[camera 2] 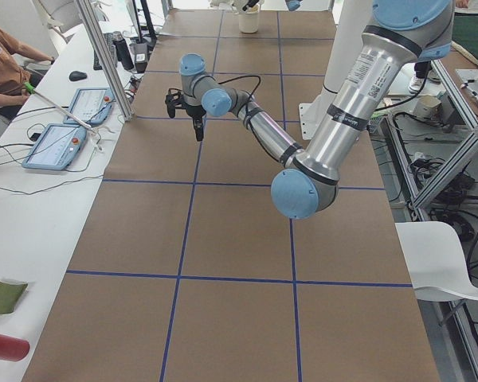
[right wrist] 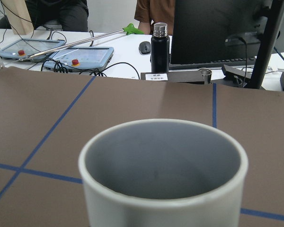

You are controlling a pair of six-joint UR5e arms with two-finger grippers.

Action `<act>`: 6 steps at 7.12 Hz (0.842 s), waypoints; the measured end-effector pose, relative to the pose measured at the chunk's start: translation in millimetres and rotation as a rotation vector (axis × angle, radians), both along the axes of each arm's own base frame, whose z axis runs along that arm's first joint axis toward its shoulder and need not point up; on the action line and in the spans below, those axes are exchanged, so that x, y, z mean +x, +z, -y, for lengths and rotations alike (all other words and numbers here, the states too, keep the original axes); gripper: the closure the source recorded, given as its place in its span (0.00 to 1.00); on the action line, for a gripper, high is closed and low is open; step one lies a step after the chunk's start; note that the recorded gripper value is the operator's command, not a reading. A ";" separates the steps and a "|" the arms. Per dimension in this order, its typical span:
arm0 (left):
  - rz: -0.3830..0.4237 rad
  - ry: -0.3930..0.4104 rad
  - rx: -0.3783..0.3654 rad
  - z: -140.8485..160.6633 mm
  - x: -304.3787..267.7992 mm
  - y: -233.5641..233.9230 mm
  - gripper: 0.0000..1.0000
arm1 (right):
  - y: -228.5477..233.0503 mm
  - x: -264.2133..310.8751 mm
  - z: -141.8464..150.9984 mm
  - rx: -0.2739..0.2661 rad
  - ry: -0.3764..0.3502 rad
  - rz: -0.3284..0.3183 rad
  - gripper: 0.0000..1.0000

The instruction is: Left arm hands cup to right arm to dump lemon

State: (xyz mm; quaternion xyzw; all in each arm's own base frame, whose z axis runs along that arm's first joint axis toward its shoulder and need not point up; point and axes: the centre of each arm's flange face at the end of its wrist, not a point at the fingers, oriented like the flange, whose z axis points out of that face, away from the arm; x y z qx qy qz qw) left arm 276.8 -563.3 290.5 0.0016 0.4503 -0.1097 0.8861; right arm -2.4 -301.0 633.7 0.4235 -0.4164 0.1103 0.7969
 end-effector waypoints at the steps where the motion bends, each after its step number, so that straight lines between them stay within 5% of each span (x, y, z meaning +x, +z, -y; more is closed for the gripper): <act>1: 0.006 0.003 0.014 -1.2 -11.6 7.4 0.00 | 12.2 6.8 -11.6 -0.028 0.009 0.103 0.88; 4: 0.013 0.001 0.019 -2.1 -19.2 13.9 0.00 | 80.7 25.5 -62.9 -0.080 0.037 0.330 0.88; 6: 0.013 -0.002 0.018 -3.1 -19.7 13.9 0.00 | 98.5 33.5 -73.3 -0.127 0.077 0.427 0.88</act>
